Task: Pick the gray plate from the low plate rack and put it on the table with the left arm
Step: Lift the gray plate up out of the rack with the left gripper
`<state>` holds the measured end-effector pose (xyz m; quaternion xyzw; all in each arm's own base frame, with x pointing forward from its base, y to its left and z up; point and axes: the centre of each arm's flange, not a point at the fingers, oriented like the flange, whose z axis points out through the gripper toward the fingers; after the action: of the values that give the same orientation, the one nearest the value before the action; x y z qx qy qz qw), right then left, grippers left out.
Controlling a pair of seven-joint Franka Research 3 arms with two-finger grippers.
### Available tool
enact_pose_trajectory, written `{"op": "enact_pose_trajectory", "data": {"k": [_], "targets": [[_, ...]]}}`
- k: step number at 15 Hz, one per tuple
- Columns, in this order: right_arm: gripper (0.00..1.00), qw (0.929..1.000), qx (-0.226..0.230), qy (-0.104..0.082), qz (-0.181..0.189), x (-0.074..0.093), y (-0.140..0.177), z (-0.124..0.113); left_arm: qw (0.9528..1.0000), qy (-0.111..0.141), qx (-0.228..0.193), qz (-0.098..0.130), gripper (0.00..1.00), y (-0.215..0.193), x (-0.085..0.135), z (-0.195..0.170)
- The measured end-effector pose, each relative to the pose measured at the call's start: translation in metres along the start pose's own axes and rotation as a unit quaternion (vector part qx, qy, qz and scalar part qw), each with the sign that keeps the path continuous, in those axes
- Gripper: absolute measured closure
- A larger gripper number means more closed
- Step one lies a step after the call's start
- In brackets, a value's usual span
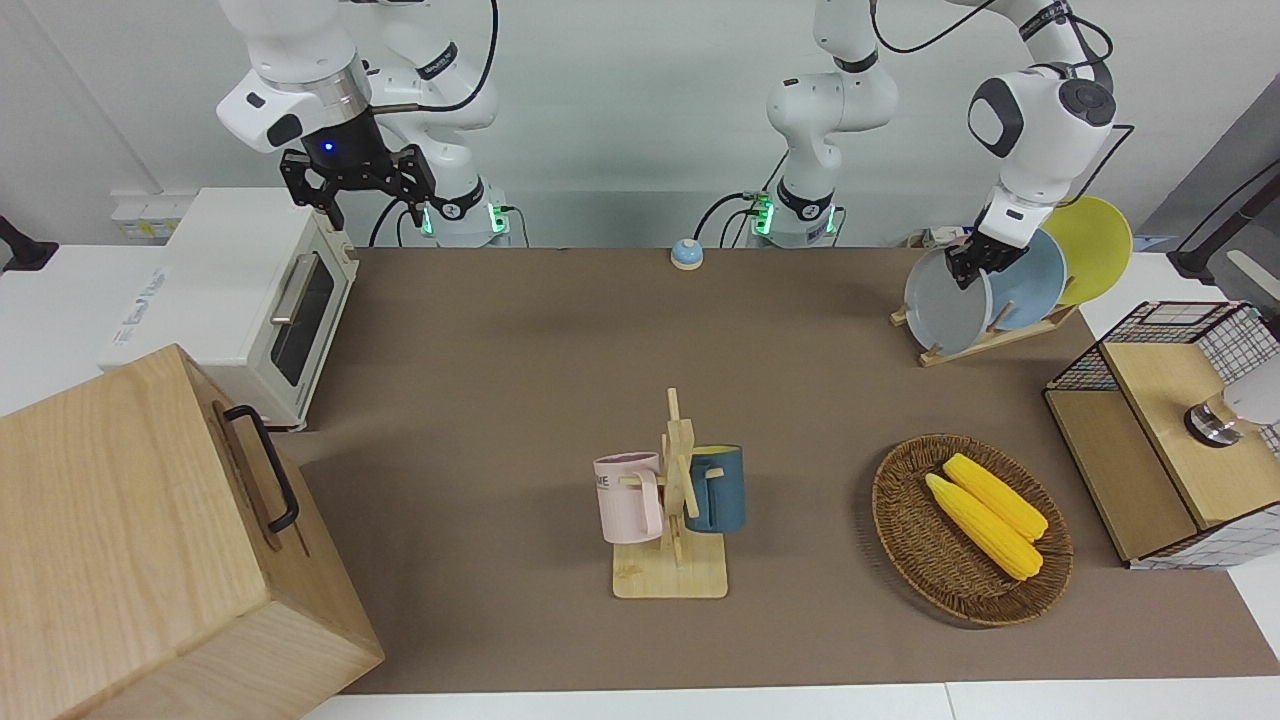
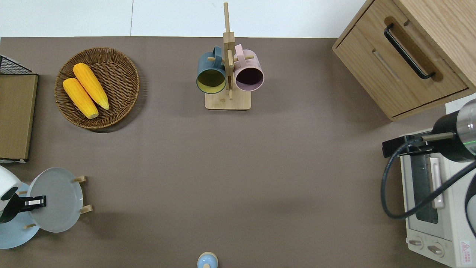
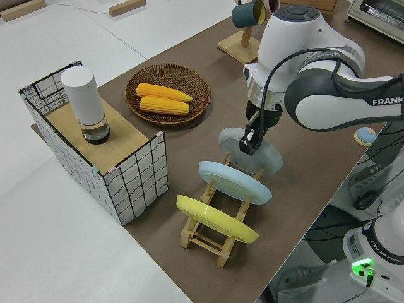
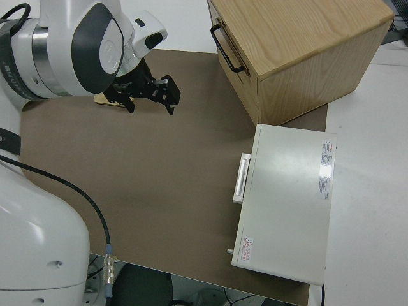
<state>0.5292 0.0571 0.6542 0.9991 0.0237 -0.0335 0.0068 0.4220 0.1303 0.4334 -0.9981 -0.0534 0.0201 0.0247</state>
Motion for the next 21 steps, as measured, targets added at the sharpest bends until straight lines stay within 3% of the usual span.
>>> {"op": "enact_pose_trajectory", "data": {"k": [11,15,21], "targets": [[0.01,1.0,0.0,0.0,0.0,0.0,0.0,0.0,0.9999,0.01,0.004,0.006,0.9,0.004,-0.001,-0.011],[0.01,1.0,0.0,0.0,0.0,0.0,0.0,0.0,0.9999,0.002,0.008,0.01,0.9,0.007,-0.003,-0.041],[0.01,1.0,0.0,0.0,0.0,0.0,0.0,0.0,0.9996,-0.004,0.026,0.01,0.9,0.047,-0.006,-0.093]]}}
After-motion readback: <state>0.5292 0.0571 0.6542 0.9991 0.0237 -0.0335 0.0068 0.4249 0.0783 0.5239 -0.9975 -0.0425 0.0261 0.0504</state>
